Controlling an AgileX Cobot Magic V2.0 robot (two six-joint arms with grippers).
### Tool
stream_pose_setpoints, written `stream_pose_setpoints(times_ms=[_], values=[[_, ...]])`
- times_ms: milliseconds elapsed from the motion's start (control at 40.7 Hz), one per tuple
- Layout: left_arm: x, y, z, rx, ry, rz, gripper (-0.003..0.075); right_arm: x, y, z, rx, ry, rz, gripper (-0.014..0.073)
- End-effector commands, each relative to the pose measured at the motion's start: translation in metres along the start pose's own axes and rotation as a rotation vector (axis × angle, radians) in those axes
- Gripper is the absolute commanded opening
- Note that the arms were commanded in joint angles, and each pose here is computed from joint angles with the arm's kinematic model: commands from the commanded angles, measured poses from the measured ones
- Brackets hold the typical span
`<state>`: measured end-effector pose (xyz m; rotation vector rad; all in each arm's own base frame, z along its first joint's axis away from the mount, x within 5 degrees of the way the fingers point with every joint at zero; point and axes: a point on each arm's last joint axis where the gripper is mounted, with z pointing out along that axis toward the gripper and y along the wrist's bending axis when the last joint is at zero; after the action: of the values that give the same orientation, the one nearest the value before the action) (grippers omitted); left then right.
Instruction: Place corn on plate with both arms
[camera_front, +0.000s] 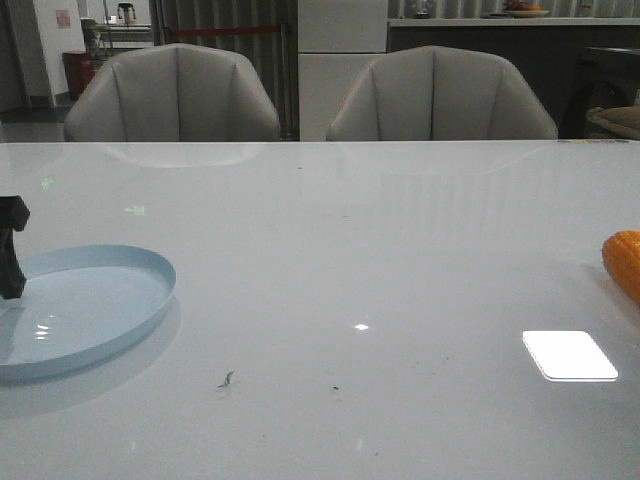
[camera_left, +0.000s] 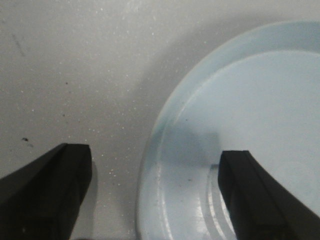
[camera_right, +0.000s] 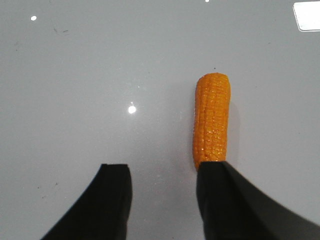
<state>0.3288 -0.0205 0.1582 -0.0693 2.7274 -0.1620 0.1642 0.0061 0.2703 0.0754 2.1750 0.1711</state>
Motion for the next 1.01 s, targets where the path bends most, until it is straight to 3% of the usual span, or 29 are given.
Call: stream_pose_setpoints(times_ms=[0,74,295,417,688,982], values=[[-0.014,-0.002,-0.013,0.005,-0.086,-0.007,0.0570,-0.017,0.000,-0.006,0.009,-0.093,-0.006,0.0426],[-0.014,-0.002,-0.013,0.006,-0.083,-0.006,0.0523,-0.017,0.000,-0.006,0.009,-0.093,-0.006,0.0426],[-0.011,-0.002,-0.010,0.007,-0.048,-0.006,0.0204,-0.017,0.000,-0.006,0.009,-0.092,-0.006,0.0426],[-0.006,-0.001,-0.001,0.006,0.003,-0.009,0.0092,-0.017,0.000,-0.006,0.008,-0.088,-0.006,0.0426],[-0.012,-0.002,-0.002,0.010,-0.008,-0.010,0.0095,-0.016,0.000,-0.005,0.008,-0.087,-0.006,0.0426],[-0.058,-0.012,-0.050,0.039,-0.193,0.009,0.0095,-0.016,0.000,-0.005,0.007,-0.085,-0.006,0.0426]])
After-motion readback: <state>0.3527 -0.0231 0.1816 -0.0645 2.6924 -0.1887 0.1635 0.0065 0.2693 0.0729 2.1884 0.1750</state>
